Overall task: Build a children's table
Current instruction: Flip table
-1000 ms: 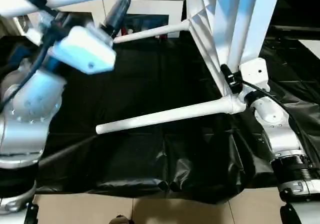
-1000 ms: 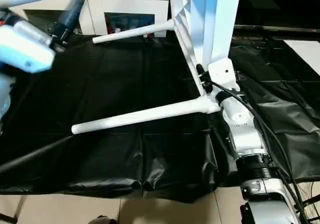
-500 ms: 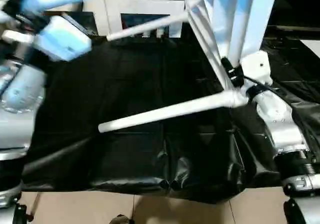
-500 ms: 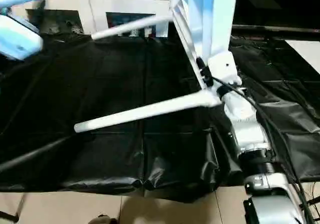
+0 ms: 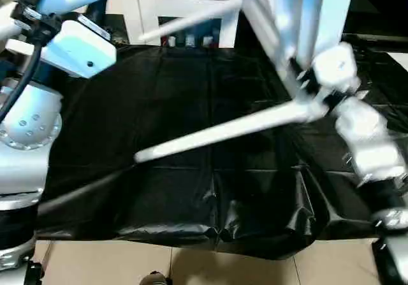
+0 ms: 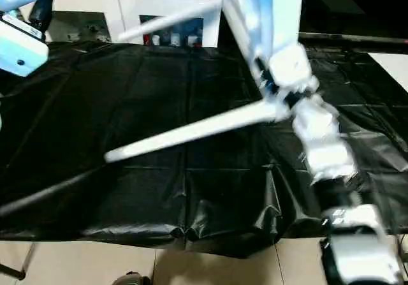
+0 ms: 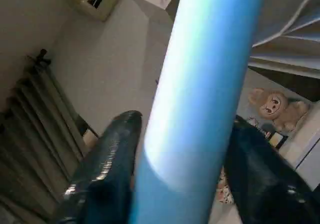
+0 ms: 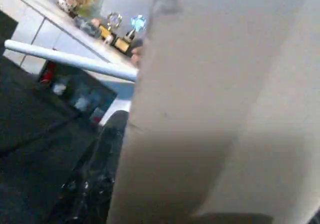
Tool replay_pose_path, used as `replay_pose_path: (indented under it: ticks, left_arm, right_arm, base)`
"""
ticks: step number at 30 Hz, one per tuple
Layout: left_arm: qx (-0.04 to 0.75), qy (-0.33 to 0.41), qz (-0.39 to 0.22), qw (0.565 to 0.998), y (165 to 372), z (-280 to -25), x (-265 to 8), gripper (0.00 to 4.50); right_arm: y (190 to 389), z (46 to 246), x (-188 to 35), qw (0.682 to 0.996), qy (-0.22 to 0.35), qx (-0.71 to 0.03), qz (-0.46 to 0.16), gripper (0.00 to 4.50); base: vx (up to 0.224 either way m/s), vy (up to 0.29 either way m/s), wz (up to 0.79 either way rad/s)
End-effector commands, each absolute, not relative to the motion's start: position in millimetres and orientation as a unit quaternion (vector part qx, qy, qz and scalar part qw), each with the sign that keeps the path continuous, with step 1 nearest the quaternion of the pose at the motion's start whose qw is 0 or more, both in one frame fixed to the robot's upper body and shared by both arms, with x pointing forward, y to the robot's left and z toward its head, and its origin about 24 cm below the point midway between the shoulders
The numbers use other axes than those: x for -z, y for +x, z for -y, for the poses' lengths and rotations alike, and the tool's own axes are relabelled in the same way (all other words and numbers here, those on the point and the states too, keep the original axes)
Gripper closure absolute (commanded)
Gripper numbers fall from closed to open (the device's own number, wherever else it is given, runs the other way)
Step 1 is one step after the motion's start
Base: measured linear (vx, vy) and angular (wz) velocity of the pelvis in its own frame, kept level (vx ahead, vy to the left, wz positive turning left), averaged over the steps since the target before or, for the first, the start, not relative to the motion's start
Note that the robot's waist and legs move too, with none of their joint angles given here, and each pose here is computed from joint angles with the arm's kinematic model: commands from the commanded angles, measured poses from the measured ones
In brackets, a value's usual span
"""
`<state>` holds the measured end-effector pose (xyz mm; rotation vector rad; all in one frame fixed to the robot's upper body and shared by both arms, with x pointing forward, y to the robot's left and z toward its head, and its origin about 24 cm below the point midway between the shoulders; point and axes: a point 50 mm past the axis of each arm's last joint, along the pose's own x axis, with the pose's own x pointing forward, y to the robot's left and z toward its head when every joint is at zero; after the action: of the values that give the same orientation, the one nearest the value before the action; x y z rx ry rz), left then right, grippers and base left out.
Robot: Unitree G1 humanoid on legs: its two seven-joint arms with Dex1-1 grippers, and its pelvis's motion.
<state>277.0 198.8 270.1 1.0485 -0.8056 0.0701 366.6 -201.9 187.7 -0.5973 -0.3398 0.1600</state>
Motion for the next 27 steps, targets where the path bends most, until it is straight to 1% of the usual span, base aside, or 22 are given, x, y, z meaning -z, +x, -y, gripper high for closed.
replay_pose_path:
  ticks: [1,3,4,5,6,10,12,14,15,16,17,20,22,23,24,25,26,27]
  left_arm:
    - [-0.010,0.484,0.360,0.797,280,-193,-260,2.14]
    - [-0.012,0.477,0.352,0.805,282,-195,-258,2.35]
    - [-0.012,0.477,0.352,0.805,282,-195,-258,2.38]
    - [-0.012,0.477,0.352,0.805,282,-195,-258,2.51]
    - [-0.012,0.475,0.349,0.808,283,-196,-258,2.56]
    - [-0.007,0.446,0.334,0.830,287,-197,-255,2.67]
    - [-0.009,0.439,0.336,0.833,287,-196,-256,2.70]
    - [-0.011,0.435,0.337,0.835,287,-196,-257,2.80]
    - [-0.013,0.427,0.337,0.839,287,-197,-257,2.83]
    - [-0.016,0.407,0.334,0.850,288,-197,-256,2.84]
    - [-0.016,0.407,0.334,0.850,288,-197,-256,2.86]
    - [-0.018,0.371,0.325,0.869,290,-197,-252,2.88]
    - [-0.018,0.359,0.321,0.876,291,-196,-250,2.88]
    - [-0.015,0.334,0.312,0.889,292,-195,-245,2.88]
    - [-0.015,0.325,0.310,0.893,292,-194,-243,2.88]
    - [-0.015,0.325,0.310,0.893,292,-194,-243,2.89]
    - [-0.016,0.320,0.308,0.896,292,-193,-241,2.89]
    - [-0.016,0.309,0.305,0.901,292,-191,-237,2.89]
  right_arm:
    - [358.9,188.1,-236,0.872,-0.395,-0.096,0.274,2.45]
    - [361.5,188.8,-251,0.862,-0.413,-0.103,0.276,2.45]
    - [361.5,188.8,-251,0.862,-0.413,-0.103,0.276,2.45]
    - [361.5,188.8,-251,0.862,-0.413,-0.103,0.276,2.45]
    - [362.5,188.7,-256,0.857,-0.422,-0.110,0.275,2.45]
    - [369.8,189.4,-273,0.837,-0.470,-0.172,0.220,2.45]
    - [370.6,190.8,-285,0.826,-0.489,-0.174,0.218,2.45]
    - [371.1,191.3,-292,0.822,-0.495,-0.175,0.220,2.45]
    - [371.3,192.0,-300,0.815,-0.506,-0.175,0.221,2.45]
    - [371.4,193.8,-314,0.801,-0.529,-0.174,0.221,2.45]
    - [371.4,193.8,-314,0.801,-0.529,-0.174,0.221,2.45]
    - [371.6,196.1,-332,0.779,-0.562,-0.178,0.214,2.45]
    - [371.7,196.6,-337,0.772,-0.572,-0.181,0.210,2.45]
    - [371.0,194.5,-349,0.753,-0.597,-0.187,0.204,2.45]
    - [370.6,193.3,-354,0.745,-0.606,-0.188,0.204,2.45]
    - [370.6,193.3,-354,0.745,-0.606,-0.188,0.204,2.45]
    - [370.3,192.3,-359,0.740,-0.612,-0.187,0.205,2.45]
    - [369.6,189.3,-369,0.735,-0.619,-0.183,0.210,2.45]
  base:
    - [0.000,0.000,0.00]
    - [0.000,0.000,0.00]
    - [0.000,0.000,0.00]
    - [0.000,0.000,0.00]
    - [0.000,0.000,0.00]
    - [0.000,0.000,0.00]
    - [0.000,0.000,0.00]
    - [0.000,0.000,0.00]
    - [0.000,0.000,0.00]
    - [0.000,0.000,0.00]
    - [0.000,0.000,0.00]
    - [0.000,0.000,0.00]
    - [0.000,0.000,0.00]
    - [0.000,0.000,0.00]
    - [0.000,0.000,0.00]
    - [0.000,0.000,0.00]
    - [0.000,0.000,0.00]
    - [0.000,0.000,0.00]
